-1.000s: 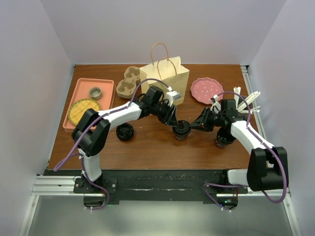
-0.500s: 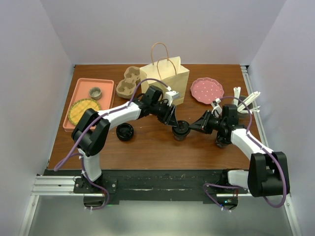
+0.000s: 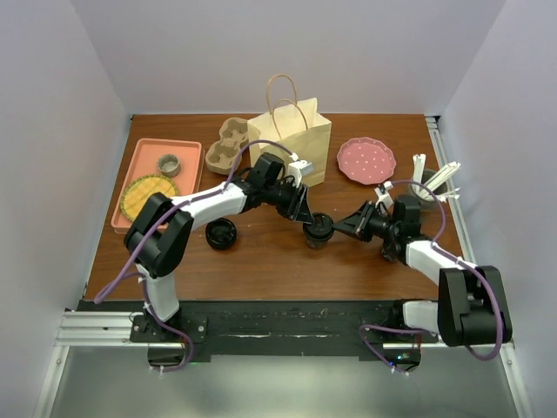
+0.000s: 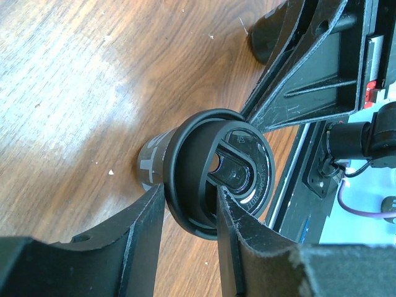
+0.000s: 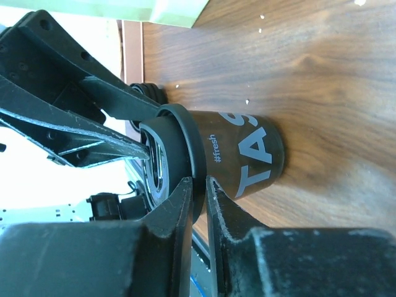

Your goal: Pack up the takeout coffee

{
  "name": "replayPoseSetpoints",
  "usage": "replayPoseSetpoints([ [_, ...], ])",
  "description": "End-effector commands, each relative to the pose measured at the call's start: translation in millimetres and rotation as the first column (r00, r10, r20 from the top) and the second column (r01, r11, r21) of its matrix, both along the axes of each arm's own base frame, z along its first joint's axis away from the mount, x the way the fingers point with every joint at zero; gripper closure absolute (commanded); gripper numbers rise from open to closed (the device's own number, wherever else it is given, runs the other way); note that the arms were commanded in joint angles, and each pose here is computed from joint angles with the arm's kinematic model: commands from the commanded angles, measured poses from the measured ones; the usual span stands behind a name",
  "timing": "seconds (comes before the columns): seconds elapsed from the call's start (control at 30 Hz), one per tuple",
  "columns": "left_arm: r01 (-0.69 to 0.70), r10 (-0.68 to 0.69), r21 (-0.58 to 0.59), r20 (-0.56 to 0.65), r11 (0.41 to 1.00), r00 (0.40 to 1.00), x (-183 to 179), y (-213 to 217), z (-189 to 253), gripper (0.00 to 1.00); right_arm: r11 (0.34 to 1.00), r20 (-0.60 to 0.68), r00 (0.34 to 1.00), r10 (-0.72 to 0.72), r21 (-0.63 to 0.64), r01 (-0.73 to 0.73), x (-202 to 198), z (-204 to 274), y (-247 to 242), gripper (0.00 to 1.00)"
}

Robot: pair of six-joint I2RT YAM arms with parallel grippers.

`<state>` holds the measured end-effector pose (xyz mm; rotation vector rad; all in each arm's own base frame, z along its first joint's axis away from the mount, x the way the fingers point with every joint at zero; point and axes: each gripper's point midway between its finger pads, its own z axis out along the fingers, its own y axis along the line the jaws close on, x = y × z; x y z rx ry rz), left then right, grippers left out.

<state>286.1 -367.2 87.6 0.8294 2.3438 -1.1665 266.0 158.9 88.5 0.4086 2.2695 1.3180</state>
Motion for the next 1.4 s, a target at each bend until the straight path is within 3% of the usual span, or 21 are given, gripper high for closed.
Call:
replayPoseSetpoints([
  [0.0, 0.020, 0.129, 0.576, -0.216, 0.817, 0.968, -71.6, 115.5, -149.5, 0.72, 0.985, -0.167, 0.986, -0.018, -0.174, -0.012, -16.2, -59.5, -12.2, 0.82],
  [0.07, 0.000, 0.151, 0.580, -0.211, 0.815, 0.966, -72.4, 117.7, -147.1, 0.72, 0.979, -0.066, 0.998, 0.011, -0.202, -0.024, 19.6, -26.3, -11.8, 0.78],
  [0.27, -0.040, 0.205, 0.574, -0.226, 0.818, 0.952, -83.7, 122.8, -146.1, 0.72, 0.968, -0.042, 0.999, 0.000, -0.249, -0.011, 40.8, 31.4, -16.5, 0.66],
  [0.67, -0.047, 0.208, 0.580, -0.213, 0.813, 0.955, -80.5, 122.5, -145.3, 0.72, 0.978, -0.136, 0.991, 0.017, -0.205, -0.045, -16.3, 35.1, -13.7, 0.66],
  [1.37, -0.047, 0.213, 0.584, -0.218, 0.810, 0.952, -83.9, 121.8, -147.7, 0.72, 0.994, -0.140, 0.989, 0.055, -0.090, -0.068, -24.2, 22.6, 14.3, 0.66],
])
